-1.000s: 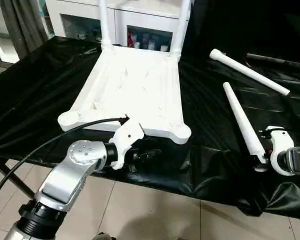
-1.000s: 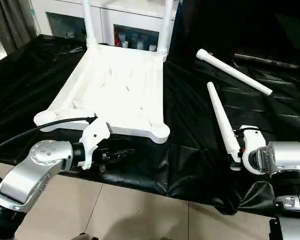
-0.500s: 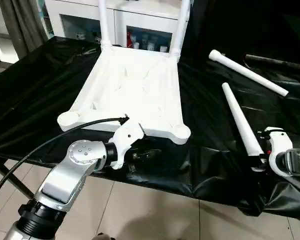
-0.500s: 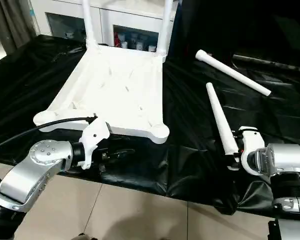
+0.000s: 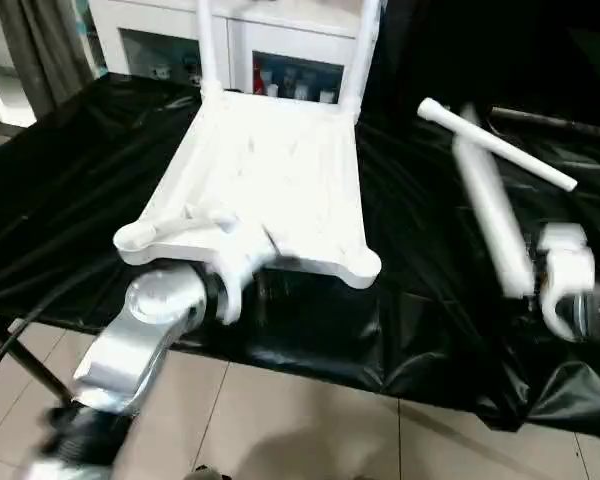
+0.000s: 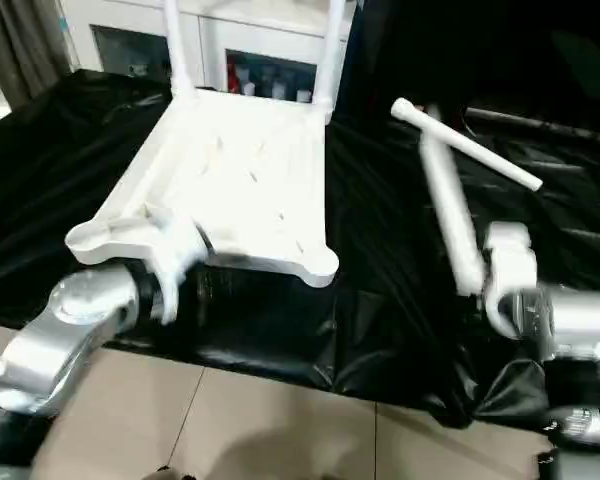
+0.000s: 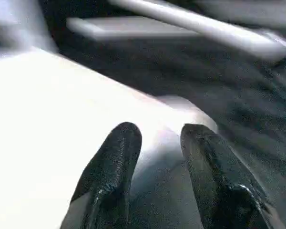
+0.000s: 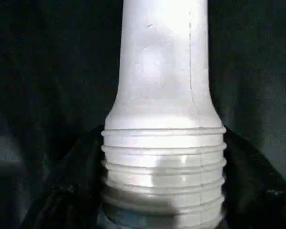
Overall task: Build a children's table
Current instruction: Pick table leg
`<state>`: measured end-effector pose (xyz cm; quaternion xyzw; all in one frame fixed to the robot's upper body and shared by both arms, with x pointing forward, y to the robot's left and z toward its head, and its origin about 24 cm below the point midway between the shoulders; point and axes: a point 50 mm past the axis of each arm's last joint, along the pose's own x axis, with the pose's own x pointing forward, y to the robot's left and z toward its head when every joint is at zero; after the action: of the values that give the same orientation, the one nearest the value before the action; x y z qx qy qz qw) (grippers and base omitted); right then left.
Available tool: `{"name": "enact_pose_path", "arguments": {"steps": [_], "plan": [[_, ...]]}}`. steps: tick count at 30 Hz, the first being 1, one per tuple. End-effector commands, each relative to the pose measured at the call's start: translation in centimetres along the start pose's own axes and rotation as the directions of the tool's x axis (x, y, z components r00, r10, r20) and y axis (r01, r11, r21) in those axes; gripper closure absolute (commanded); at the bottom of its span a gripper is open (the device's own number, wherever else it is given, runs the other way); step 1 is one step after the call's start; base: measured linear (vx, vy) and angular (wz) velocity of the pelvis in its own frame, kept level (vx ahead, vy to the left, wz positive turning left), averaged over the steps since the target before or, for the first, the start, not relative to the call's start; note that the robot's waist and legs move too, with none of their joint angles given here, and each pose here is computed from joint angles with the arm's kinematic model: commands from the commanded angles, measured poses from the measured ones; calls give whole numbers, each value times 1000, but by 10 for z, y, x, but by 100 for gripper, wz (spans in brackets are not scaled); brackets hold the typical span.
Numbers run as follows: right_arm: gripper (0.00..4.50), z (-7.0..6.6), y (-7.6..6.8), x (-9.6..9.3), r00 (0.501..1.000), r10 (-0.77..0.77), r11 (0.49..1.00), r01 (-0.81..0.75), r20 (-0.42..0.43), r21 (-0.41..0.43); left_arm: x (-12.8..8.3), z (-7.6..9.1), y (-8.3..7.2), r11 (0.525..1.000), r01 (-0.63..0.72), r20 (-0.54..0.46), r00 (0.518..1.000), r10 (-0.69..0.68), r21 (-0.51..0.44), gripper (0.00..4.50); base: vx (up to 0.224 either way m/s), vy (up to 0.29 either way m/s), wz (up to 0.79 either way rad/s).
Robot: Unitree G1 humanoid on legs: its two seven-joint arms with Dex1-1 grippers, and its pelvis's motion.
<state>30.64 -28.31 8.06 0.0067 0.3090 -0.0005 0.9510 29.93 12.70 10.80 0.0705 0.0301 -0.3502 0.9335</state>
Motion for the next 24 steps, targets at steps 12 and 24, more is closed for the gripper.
{"name": "enact_pose_path", "arguments": {"steps": [12, 24], "plan": [[176, 16, 80, -10, 894, 138, 990, -136, 425, -37, 5, -3, 24, 881, -473, 44, 880, 473, 7, 261, 0, -15, 1], [176, 12, 94, -5, 884, 116, 993, -102, 454, -55, 10, 0, 20, 867, -498, 50, 866, 498, -19, 261, -20, -166, -1]]}}
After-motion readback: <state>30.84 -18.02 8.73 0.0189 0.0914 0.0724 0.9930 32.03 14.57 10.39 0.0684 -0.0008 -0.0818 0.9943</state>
